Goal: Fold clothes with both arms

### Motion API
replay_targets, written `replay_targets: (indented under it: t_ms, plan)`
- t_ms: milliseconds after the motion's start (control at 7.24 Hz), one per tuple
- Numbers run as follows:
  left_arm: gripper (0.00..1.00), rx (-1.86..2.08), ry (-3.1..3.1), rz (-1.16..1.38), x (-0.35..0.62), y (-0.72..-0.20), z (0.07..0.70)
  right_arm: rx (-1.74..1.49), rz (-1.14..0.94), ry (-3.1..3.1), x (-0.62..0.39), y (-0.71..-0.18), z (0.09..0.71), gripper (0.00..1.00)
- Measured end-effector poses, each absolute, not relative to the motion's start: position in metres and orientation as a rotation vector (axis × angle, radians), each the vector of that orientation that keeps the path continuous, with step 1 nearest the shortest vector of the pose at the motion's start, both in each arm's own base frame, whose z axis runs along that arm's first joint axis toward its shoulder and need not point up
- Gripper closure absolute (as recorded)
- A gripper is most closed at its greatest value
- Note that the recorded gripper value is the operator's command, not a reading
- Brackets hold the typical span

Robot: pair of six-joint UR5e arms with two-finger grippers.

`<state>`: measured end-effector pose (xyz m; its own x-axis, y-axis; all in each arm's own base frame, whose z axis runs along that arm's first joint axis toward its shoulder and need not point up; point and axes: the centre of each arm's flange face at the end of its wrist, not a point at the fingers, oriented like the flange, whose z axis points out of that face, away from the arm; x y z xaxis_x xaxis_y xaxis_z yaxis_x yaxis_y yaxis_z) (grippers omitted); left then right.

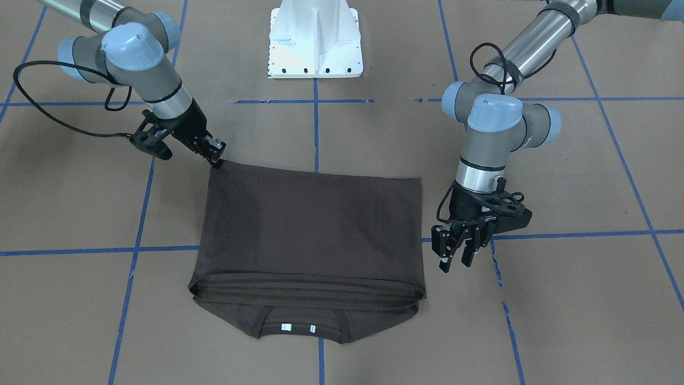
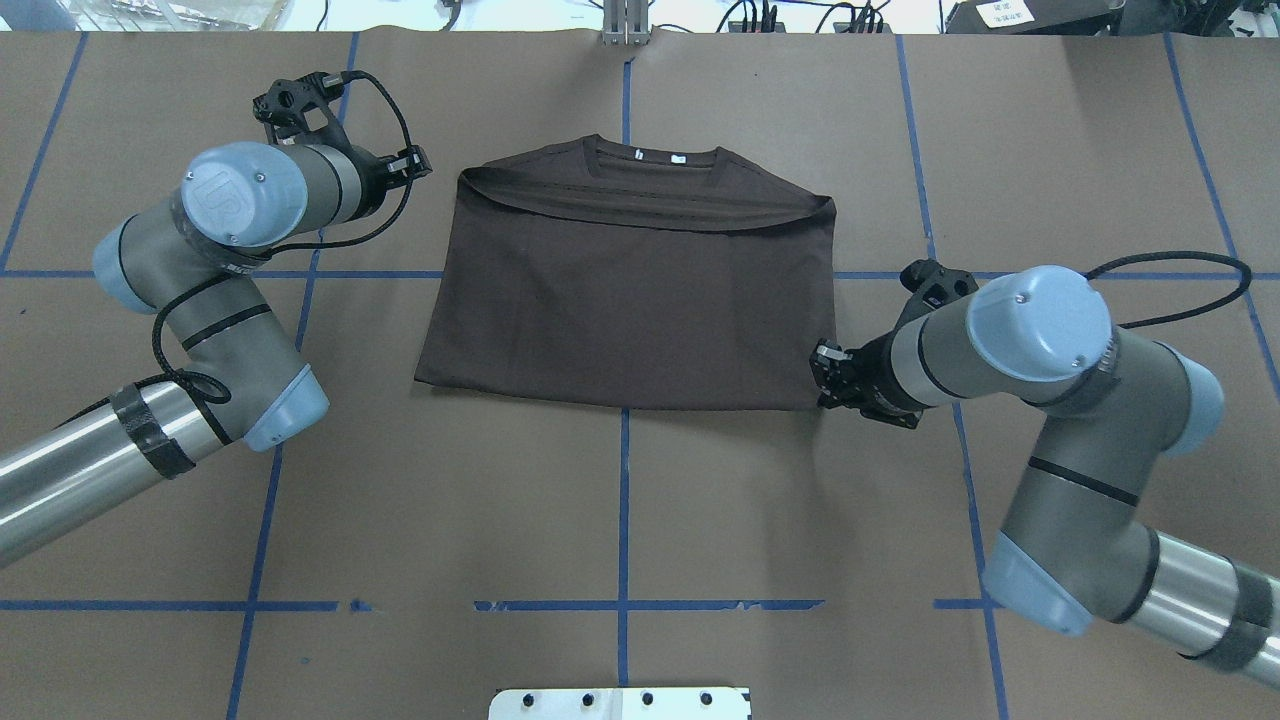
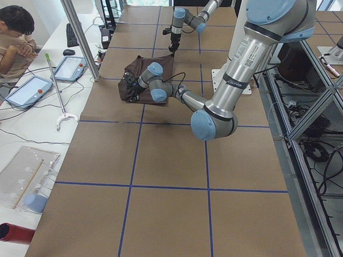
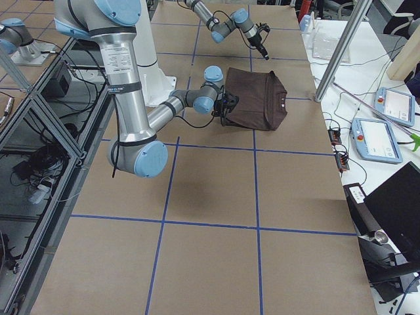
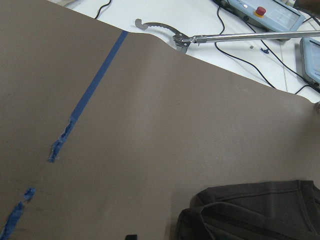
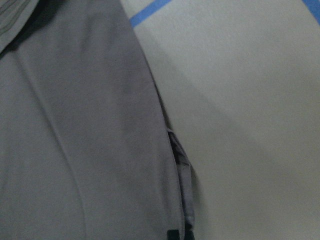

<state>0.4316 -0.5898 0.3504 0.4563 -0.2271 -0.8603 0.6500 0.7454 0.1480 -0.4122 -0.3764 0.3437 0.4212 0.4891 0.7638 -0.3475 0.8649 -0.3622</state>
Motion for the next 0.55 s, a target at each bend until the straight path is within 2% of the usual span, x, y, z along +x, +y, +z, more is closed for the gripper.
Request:
replay_targets:
  t_ms: [138, 276, 414, 552]
  plan:
    - [0.4, 0.48, 0.97, -0.555, 0.433, -0.588, 0.347, -0.242, 0.445, -1.036, -0.382, -0.328, 0.332, 1.0]
    - [0.39, 0.432, 1.007, -0.525, 0.436, -0.582, 0.339, -0.333, 0.347, -1.048, -0.366, -0.277, 0.32, 0.89]
    - [0.39, 0.392, 1.044, -0.5, 0.437, -0.576, 0.33, -0.432, 0.255, -1.044, -0.367, -0.231, 0.308, 0.01]
    - [0.38, 0.378, 1.081, -0.486, 0.433, -0.568, 0.315, -0.518, 0.19, -1.02, -0.376, -0.193, 0.303, 0.0]
